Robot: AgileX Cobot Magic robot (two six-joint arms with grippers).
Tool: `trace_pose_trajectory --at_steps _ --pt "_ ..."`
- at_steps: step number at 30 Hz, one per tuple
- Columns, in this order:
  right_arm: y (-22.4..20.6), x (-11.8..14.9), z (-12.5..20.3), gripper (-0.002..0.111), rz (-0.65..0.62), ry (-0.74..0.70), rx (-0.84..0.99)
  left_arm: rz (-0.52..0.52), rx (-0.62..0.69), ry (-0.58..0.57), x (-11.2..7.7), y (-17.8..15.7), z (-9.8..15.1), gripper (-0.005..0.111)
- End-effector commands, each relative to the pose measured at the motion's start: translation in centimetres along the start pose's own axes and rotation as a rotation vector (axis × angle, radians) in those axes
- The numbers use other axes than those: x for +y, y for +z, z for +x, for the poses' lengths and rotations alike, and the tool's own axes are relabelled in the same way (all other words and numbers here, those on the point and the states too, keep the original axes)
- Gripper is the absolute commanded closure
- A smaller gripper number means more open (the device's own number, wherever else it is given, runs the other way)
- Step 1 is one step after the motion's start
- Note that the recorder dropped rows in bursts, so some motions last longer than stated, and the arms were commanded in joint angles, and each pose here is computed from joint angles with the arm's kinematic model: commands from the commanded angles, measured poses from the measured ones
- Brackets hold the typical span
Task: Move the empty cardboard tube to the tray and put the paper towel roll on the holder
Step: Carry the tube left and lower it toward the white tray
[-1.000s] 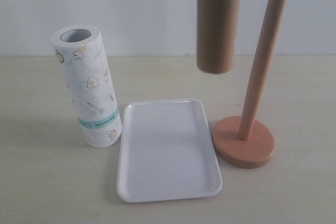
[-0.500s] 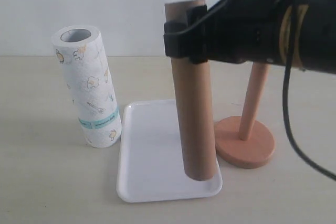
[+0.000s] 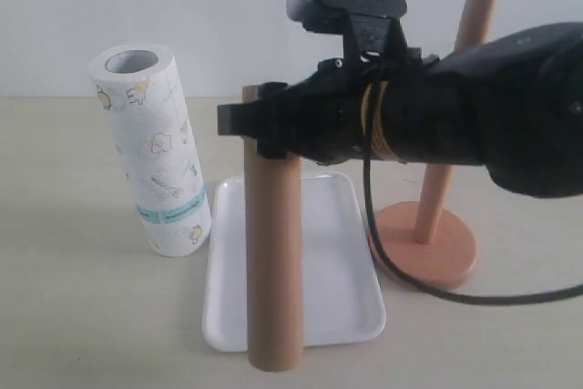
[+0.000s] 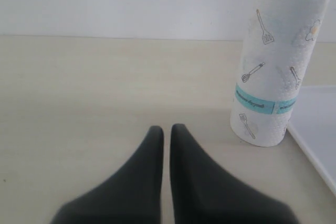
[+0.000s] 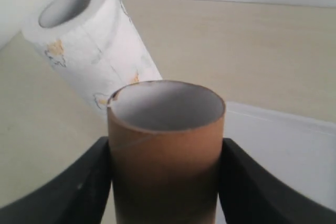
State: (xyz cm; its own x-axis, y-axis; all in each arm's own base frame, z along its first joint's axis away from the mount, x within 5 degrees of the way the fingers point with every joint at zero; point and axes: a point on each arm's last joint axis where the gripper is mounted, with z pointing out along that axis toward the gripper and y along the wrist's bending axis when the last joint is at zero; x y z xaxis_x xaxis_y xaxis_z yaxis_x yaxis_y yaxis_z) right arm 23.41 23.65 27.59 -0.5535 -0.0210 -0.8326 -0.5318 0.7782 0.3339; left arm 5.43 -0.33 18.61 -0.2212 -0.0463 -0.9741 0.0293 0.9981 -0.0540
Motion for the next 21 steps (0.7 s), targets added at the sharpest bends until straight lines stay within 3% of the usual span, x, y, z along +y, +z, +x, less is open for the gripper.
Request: trace_pose_trajectory --at_steps 1,8,15,21 --pt "-0.2 -0.7 -2.3 0.109 -0.061 0.091 -0.028 0.0 -0.004 -0.01 0.0 0.0 0.0 0.103" --pt "-0.2 -4.5 -2.8 0.109 -0.187 0.166 0.064 0.0 -0.002 -0.01 0.0 0.0 0.1 0.103" --pt "-0.5 -4.2 -3.6 0.109 -0.242 -0.054 0.069 0.0 -0.002 -0.01 0.0 0.0 0.1 0.103" --pt "-0.5 -4.5 -4.2 0.109 -0.203 -0.24 0.018 0.0 -0.002 -0.01 0.0 0.0 0.1 0.103"
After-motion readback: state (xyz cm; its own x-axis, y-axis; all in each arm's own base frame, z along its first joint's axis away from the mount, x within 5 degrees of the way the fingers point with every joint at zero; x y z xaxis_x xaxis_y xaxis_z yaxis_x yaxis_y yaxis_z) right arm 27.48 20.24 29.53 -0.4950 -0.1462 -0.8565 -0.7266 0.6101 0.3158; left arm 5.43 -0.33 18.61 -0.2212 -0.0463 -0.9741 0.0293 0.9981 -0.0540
